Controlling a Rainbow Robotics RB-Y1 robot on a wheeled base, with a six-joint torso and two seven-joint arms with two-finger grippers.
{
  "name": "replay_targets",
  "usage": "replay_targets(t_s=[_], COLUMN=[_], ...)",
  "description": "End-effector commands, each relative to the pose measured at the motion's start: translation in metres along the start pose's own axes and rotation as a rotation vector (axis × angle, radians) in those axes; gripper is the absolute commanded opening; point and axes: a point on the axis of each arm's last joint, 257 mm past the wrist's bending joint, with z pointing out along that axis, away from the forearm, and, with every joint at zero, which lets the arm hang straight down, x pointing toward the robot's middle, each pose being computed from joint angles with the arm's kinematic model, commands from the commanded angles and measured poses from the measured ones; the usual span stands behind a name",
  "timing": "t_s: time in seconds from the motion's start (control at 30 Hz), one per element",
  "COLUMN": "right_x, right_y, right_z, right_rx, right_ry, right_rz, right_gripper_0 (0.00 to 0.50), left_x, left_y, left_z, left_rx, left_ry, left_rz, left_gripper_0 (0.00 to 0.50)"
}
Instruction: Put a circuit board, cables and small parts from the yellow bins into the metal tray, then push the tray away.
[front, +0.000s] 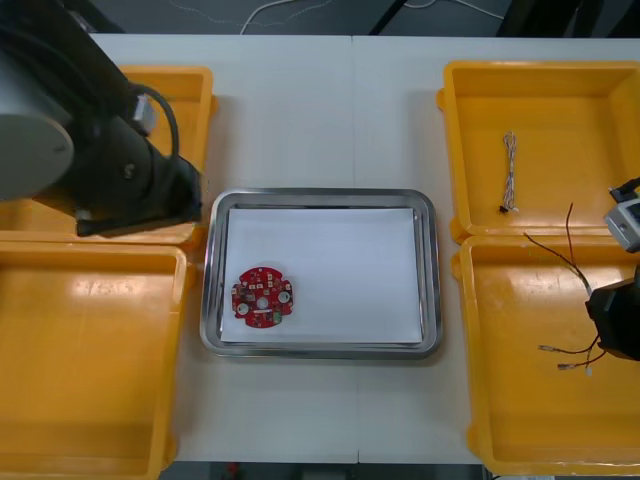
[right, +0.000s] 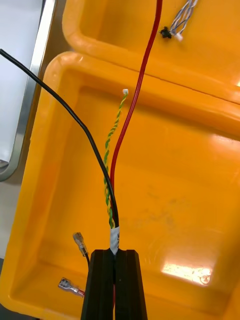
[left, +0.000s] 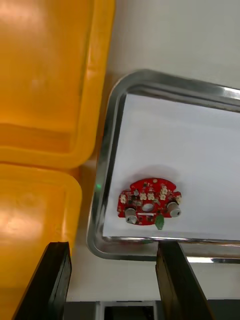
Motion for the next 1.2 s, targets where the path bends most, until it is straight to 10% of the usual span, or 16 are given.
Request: replay_targets(t_s=[0.03, 0.27, 0.53, 0.8, 1.2], right_x=[-0.007, -0.017, -0.032, -0.045, -0.054], right_y=[0.017, 0.048, 0.092, 0.134, 0.157], right_z=[-0.003, 0.002, 0.006, 0.008, 0.038], right_rx=[-0.003, -0.059, -0.105, -0.116, -0.072], right_ry=[0.004, 0.003, 0.000, -0.016, 0.058], right_rz=[-0.083, -0.189, -0.385, -0.610, -0.873], right_gripper_0=[0.000, 0.000, 0.000, 0.000, 0.000], left_x=[-0.026, -0.043, -0.061, -0.083, -0.116], left_y=[0.047, 0.088, 0.138, 0.144, 0.176], left_z=[-0.016, -0.024, -0.018, -0.003, 0.009], left_rx=[-0.011, -0.027, -0.156, -0.127, -0.196], left_ry=[-0.043, -0.074, -0.079, -0.107, -0.171], left_rz=[0.026, 0.063, 0.165, 0.272, 0.358], left_gripper_0=[0.498, 0.500, 0.477, 0.475, 0.474])
